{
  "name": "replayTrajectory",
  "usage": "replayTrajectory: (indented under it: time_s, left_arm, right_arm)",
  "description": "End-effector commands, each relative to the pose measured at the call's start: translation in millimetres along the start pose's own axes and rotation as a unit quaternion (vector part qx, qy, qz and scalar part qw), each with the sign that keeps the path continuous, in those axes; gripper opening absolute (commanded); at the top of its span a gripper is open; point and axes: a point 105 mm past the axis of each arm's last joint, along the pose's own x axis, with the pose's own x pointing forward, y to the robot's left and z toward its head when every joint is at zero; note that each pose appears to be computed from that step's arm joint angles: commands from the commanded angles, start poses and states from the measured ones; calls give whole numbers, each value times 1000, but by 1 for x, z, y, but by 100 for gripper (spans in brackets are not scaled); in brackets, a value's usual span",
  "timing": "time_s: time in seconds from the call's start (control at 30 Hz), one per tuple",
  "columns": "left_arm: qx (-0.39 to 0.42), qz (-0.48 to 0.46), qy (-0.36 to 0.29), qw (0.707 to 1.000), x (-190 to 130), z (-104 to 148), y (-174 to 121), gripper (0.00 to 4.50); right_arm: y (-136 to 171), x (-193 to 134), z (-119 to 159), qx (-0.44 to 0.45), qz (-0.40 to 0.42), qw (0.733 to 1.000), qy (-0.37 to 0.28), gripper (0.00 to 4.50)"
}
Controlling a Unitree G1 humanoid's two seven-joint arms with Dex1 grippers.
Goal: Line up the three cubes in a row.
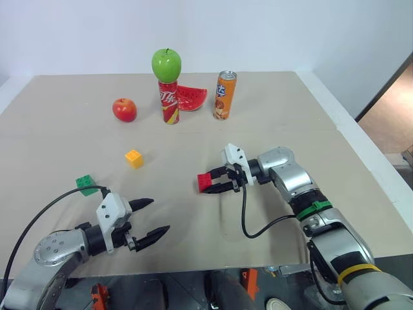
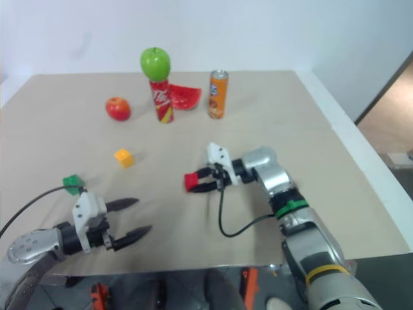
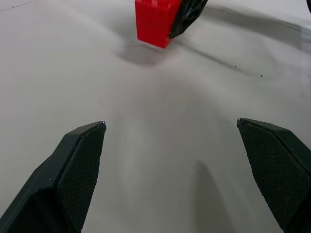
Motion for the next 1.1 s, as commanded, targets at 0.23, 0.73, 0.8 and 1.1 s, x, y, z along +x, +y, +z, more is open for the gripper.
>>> replayTrajectory:
  time_s: [0.23,0.73,0.8,1.1]
  left_arm:
    - [15,15,-20,1000,0,13,-1,450]
    - [21,17,-20,999,2,14,2,450]
    - [19,31,-25,999,1,16,6,450]
    - [26,325,-111,939,-46,41,59,450]
  right_arm:
    - [-7,-2,-4,3,-21,1000,-10,126]
    - [-4,-8,-6,7,-28,999,-24,398]
    - [-4,-11,1,-6,-31,999,-35,446]
    - [-3,-35,48,-57,-73,991,-97,446]
